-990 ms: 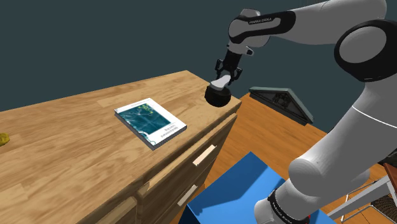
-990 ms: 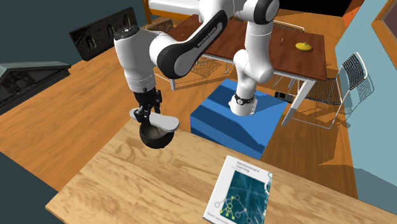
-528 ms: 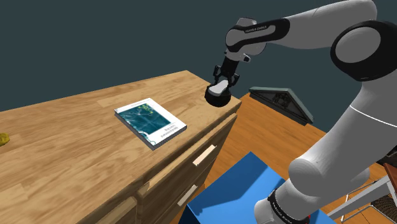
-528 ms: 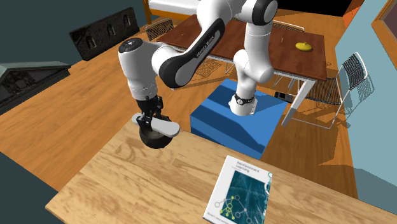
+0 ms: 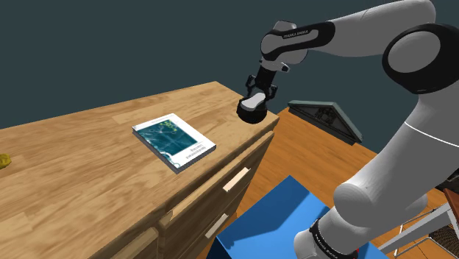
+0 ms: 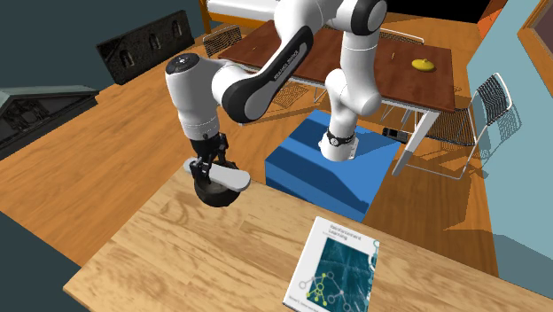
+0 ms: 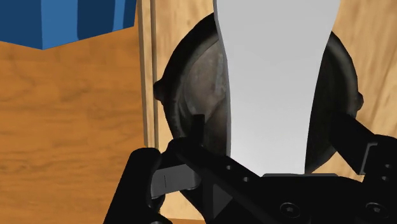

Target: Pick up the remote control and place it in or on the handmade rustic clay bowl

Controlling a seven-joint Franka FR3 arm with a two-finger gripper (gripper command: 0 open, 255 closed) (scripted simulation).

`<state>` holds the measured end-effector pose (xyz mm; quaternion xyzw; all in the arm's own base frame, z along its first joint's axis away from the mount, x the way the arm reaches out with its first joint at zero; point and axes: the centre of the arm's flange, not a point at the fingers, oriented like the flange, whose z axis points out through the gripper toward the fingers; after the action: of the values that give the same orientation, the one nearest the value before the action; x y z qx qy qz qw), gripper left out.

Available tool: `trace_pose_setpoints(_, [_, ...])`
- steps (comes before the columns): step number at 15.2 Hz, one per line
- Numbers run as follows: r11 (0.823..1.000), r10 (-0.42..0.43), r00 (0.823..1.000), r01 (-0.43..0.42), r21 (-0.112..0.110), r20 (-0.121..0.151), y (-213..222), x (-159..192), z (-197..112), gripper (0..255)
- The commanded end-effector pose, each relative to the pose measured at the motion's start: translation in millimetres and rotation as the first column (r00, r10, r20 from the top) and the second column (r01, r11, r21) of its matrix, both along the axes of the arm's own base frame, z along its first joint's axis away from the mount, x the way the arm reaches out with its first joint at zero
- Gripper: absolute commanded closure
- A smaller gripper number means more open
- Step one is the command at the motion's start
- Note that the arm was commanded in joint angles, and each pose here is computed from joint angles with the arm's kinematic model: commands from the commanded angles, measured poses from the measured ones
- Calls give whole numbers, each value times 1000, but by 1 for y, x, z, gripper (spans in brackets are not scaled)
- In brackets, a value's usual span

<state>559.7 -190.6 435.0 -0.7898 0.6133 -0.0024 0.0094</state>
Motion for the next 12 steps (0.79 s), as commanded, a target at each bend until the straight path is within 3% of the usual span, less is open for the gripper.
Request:
trace_pose_setpoints(1, [1000,0,1000,0,0,0,0,0,0,0])
trace_pose_setpoints(4, [1000,0,1000,0,0,0,0,0,-1,0])
trace_pose_setpoints(8, [1000,0,1000,0,0,0,-1,-1,49,0])
trace_pose_setpoints(12, [1000,0,1000,0,0,0,-1,-1,49,0])
